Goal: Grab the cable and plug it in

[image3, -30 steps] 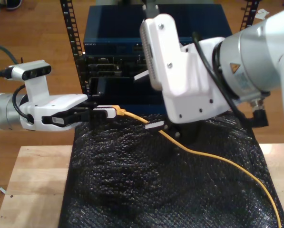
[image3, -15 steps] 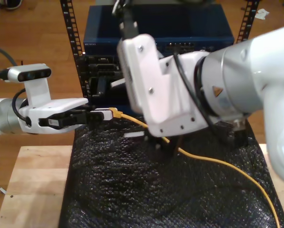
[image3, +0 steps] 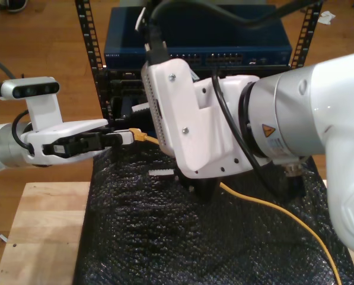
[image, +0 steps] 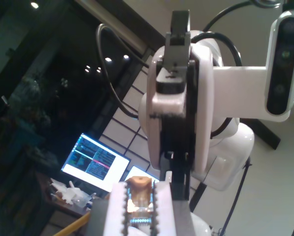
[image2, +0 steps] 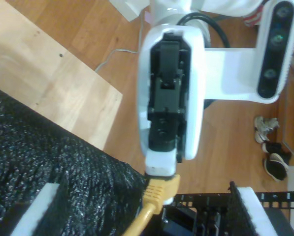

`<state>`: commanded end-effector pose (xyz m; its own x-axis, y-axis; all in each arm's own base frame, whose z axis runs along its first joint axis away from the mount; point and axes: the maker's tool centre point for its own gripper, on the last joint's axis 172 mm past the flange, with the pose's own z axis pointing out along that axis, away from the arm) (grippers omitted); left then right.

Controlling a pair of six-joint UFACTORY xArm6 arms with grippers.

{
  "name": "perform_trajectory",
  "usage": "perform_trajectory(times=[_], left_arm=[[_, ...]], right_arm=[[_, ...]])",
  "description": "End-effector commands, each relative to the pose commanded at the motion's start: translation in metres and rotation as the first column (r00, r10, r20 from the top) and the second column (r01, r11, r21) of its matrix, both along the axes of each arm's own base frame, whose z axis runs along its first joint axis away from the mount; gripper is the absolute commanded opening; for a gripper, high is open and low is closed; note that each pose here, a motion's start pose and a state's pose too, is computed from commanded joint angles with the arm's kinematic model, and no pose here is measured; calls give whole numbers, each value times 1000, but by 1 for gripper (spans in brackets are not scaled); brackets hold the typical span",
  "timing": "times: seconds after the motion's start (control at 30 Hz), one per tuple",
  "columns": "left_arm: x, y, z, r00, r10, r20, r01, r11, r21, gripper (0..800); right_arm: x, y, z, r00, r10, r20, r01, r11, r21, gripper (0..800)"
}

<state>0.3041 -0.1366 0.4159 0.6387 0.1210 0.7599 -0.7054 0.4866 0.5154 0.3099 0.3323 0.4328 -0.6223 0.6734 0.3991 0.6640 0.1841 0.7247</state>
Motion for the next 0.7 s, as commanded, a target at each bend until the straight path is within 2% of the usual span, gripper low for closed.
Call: perform_trajectory(times=[0.1, 0.27, 0.6, 0.7], left_arm=[[1, 1, -3, 1000, -9, -29, 9, 1000, -6, 25], [4, 2, -9, 996, -23, -81, 22, 1000, -6, 25], [5, 3, -13, 994, -28, -106, 27, 1000, -11, 33], [5, 3, -13, 993, -30, -111, 29, 1000, -10, 33]], right_arm=[[1, 2, 2, 1000, -5, 13, 5, 1000, 11, 750], [2, 3, 4, 1000, -8, 15, 8, 1000, 18, 660], [3, 3, -9, 1000, -13, 7, 13, 1000, 9, 642], [3, 4, -10, 1000, -14, 6, 14, 1000, 8, 576]])
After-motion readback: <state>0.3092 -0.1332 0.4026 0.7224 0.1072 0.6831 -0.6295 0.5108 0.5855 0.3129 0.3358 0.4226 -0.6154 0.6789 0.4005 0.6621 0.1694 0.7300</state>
